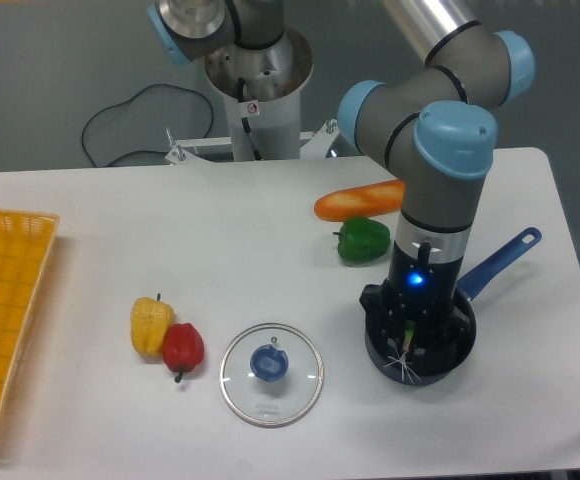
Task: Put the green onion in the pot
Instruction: 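Lower the gripper into the saucepan and open to release the onion, then raise the open gripper out of the saucepan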
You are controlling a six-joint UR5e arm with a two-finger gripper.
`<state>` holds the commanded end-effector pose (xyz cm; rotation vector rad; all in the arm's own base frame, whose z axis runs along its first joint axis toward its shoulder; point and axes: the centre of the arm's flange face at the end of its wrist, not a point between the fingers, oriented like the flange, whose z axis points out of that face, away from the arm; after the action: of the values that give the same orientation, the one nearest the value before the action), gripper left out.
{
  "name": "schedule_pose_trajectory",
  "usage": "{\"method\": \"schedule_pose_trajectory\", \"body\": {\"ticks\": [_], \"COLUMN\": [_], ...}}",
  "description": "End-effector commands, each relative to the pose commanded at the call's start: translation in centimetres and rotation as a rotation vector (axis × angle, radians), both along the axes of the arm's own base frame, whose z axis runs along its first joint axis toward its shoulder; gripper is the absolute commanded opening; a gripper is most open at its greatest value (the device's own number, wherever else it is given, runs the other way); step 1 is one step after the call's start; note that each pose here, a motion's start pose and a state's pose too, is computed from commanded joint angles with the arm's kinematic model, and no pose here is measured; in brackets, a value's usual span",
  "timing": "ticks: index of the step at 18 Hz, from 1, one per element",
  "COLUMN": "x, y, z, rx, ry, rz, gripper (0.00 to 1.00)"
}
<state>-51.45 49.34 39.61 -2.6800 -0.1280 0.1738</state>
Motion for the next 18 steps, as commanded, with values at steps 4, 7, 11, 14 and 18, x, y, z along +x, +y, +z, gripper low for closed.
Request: {"method": "schedule_pose_trajectory", "body": {"ticks": [4,7,11,14,18], "x": [0.14,0.16,0.26,0.25,0.45], "y": [-0.08,-0.09,-0.14,-0.15,-0.26], "z": [-0.10,-0.18,-0.30,-0.51,-0.60], "rx": [-0.002,-0.003,-0.004,-0.012,-0.014], "ry": [-0.002,-0.003,-0.003,0.006,0.002], "rz": [-0.001,-0.001,-0.009,-0.036,-0.036], "gripper": [0.19,0.37,0.62,0.83,0.85]}}
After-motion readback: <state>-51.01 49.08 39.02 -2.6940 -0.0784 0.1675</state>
